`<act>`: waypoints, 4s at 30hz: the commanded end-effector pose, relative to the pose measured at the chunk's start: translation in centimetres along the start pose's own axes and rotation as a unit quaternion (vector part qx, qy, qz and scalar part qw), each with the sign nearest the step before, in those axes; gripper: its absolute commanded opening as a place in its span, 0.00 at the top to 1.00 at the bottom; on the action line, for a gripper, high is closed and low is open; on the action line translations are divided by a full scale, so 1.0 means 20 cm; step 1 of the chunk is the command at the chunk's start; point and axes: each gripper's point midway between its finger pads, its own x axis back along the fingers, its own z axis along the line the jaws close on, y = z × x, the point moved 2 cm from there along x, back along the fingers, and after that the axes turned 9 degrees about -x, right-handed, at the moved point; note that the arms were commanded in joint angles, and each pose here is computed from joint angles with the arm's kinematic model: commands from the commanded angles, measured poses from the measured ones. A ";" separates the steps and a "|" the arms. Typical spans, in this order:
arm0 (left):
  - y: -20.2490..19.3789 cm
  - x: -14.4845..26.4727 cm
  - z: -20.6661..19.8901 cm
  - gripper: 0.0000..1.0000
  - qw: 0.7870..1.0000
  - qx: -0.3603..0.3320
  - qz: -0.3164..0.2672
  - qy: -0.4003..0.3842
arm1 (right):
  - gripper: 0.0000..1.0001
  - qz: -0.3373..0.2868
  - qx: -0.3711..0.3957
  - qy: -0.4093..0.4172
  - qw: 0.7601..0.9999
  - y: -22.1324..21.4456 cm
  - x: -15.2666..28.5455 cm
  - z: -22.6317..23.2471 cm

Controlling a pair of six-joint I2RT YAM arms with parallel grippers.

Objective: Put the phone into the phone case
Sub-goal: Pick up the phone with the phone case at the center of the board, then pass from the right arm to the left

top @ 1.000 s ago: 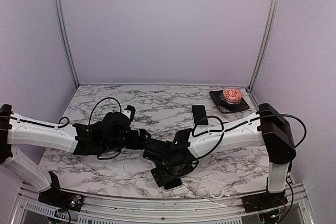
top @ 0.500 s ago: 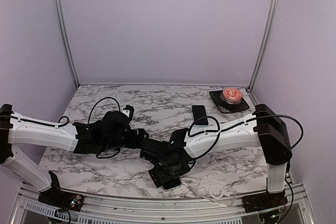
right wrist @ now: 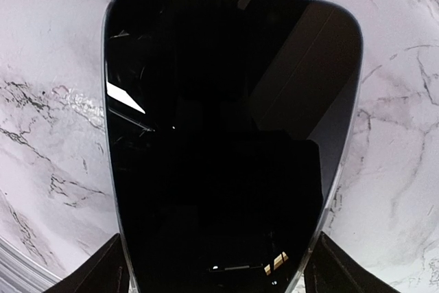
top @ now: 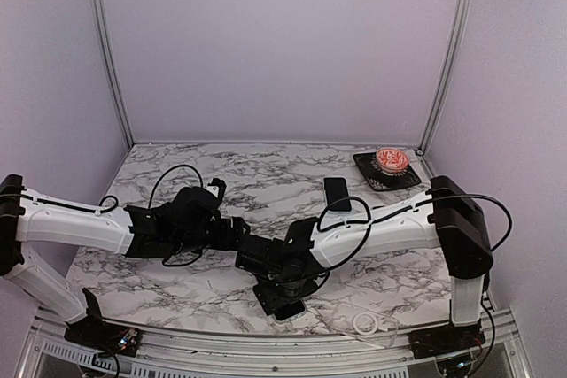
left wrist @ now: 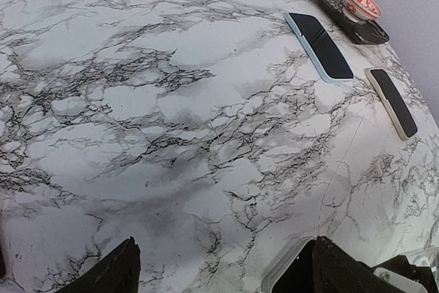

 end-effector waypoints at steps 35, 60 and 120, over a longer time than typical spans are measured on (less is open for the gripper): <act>-0.21 -0.31 -0.21 0.08 0.954 0.151 0.110 -0.235 | 0.82 -0.189 -0.007 0.078 0.979 0.21 0.04 -0.24; -0.15 -0.29 -0.17 0.06 0.968 0.110 0.087 -0.209 | 0.02 0.079 0.100 -0.029 0.991 0.09 -0.08 -0.16; -0.26 -0.34 -0.39 0.52 0.907 0.226 0.159 -0.319 | 0.67 -0.070 0.024 0.142 0.987 0.22 0.00 -0.22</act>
